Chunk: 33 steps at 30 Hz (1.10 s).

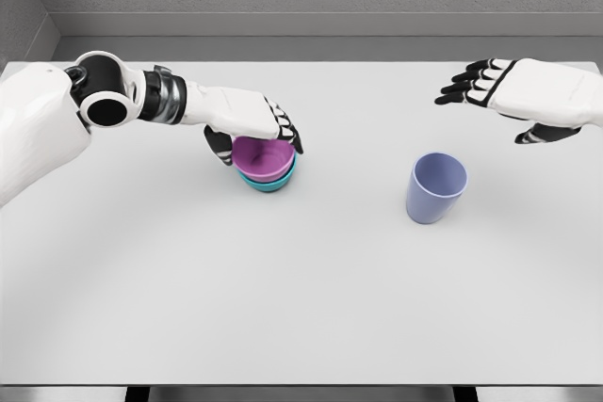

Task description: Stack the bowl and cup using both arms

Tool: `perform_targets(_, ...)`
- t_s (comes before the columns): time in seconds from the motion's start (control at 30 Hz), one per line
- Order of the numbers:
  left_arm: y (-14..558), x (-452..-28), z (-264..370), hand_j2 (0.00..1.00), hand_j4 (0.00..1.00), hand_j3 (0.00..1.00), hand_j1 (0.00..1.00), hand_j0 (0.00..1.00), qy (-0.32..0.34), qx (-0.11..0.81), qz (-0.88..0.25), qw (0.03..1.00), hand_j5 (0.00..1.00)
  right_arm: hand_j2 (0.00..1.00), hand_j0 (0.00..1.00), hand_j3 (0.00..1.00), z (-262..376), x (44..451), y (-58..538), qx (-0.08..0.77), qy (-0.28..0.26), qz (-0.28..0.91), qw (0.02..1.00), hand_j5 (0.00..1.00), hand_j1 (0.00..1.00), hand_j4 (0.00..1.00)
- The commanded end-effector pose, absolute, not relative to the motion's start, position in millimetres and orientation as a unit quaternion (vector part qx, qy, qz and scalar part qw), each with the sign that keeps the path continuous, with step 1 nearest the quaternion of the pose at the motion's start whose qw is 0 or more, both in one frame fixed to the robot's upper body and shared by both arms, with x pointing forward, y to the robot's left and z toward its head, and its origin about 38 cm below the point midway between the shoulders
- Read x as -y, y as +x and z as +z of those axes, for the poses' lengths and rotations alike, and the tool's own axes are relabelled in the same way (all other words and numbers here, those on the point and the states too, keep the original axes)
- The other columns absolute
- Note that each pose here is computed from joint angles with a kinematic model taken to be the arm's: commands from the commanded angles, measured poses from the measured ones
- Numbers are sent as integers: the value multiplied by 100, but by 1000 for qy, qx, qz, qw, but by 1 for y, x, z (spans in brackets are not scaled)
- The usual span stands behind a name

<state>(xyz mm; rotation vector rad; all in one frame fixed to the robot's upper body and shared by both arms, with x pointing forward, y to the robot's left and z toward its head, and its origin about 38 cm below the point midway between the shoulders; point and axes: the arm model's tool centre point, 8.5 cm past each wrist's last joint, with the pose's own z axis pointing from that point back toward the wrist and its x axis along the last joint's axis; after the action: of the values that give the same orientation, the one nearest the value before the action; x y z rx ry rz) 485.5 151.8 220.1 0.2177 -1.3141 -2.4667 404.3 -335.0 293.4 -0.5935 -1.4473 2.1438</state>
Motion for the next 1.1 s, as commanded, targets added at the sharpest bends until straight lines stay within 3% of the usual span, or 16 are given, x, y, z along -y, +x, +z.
perform_targets(0.0,485,-150,220,97,97,97,97,97,75,465,-866,169,97,100,100,100,294,334,404,531,-216,783,241,100,100,100)
perform_targets(0.37,489,-156,238,100,100,100,100,100,72,483,-855,178,100,100,100,100,289,328,402,528,-207,789,236,100,100,100)
perform_targets(0.67,493,-268,294,100,100,100,100,100,103,537,-791,276,100,100,100,100,271,307,392,520,-173,808,218,100,100,100)
perform_targets(0.77,489,-286,282,100,100,100,100,100,103,534,-784,298,100,100,100,100,270,306,391,520,-173,808,217,100,100,100)
perform_targets(1.07,472,-271,264,100,100,100,100,100,75,539,-790,283,100,100,100,100,266,299,387,518,-163,813,209,100,100,100)
